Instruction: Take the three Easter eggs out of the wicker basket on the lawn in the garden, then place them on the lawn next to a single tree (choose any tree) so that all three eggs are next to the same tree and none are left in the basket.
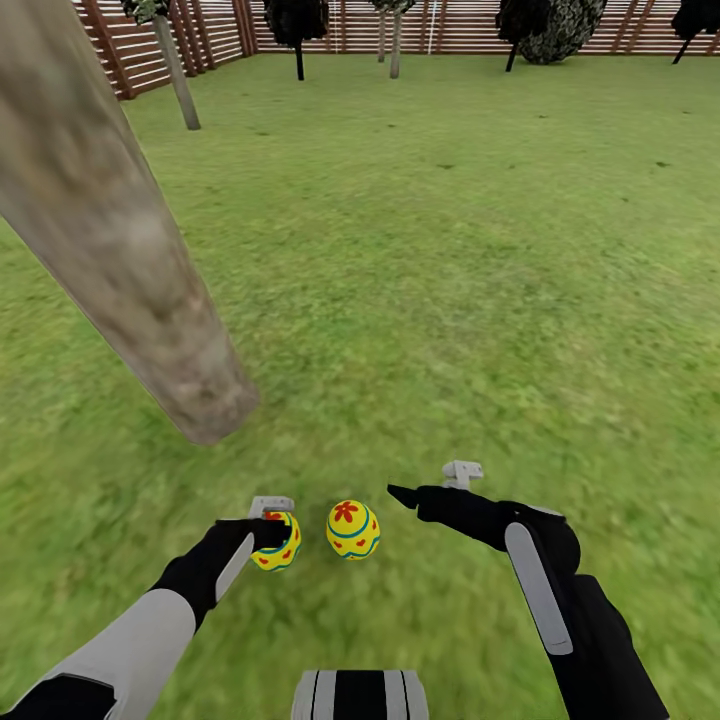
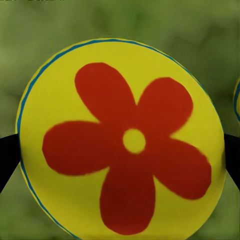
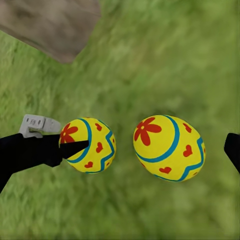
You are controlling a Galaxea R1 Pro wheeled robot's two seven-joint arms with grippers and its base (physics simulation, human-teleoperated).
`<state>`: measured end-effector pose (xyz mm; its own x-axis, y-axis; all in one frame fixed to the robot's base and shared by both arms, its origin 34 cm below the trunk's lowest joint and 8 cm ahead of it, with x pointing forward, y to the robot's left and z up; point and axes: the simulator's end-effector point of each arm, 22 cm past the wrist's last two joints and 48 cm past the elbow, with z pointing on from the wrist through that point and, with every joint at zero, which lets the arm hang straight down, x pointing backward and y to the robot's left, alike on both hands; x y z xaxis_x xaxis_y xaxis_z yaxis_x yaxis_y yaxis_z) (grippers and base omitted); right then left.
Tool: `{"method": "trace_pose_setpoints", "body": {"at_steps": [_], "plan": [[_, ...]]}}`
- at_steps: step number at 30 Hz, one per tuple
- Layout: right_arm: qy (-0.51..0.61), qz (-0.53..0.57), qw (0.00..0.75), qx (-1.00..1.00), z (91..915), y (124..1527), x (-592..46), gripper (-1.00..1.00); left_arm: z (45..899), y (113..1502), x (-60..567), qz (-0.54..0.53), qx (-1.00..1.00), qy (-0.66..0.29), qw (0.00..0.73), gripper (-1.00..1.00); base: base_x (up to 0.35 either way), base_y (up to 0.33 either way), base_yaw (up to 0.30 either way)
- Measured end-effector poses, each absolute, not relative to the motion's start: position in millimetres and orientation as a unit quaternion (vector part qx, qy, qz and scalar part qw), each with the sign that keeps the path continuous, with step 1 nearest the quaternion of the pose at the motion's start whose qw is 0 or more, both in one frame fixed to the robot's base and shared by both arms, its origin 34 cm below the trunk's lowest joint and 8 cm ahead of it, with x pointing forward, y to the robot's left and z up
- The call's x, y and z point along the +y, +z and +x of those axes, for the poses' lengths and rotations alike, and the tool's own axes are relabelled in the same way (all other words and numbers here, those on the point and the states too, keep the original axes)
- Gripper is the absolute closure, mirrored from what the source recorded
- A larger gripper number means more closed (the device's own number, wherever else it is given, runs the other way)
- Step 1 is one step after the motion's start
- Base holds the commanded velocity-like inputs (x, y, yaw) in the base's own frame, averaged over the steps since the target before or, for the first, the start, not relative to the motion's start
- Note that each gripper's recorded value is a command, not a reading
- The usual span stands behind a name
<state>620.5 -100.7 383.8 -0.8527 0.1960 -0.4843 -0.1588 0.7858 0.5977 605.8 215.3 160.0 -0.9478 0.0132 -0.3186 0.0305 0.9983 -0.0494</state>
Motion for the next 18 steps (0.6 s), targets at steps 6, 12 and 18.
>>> {"method": "trace_pose_setpoints", "body": {"at_steps": [6,12,18], "plan": [[0.327,0.010,0.273,0.905,620.8,385.4,-100.7,-1.00,606.5,161.5,213.8,0.016,0.986,-0.026,0.163,1.00,0.000,0.000,-0.109],[0.327,0.011,0.268,0.906,619.6,379.7,-100.6,-1.00,603.1,155.9,213.8,0.017,0.987,-0.026,0.158,1.00,0.000,0.000,-0.041],[0.328,0.011,0.264,0.907,618.2,375.3,-99.3,-1.00,600.8,151.8,213.8,0.017,0.988,-0.027,0.154,1.00,0.000,0.000,-0.002]]}}
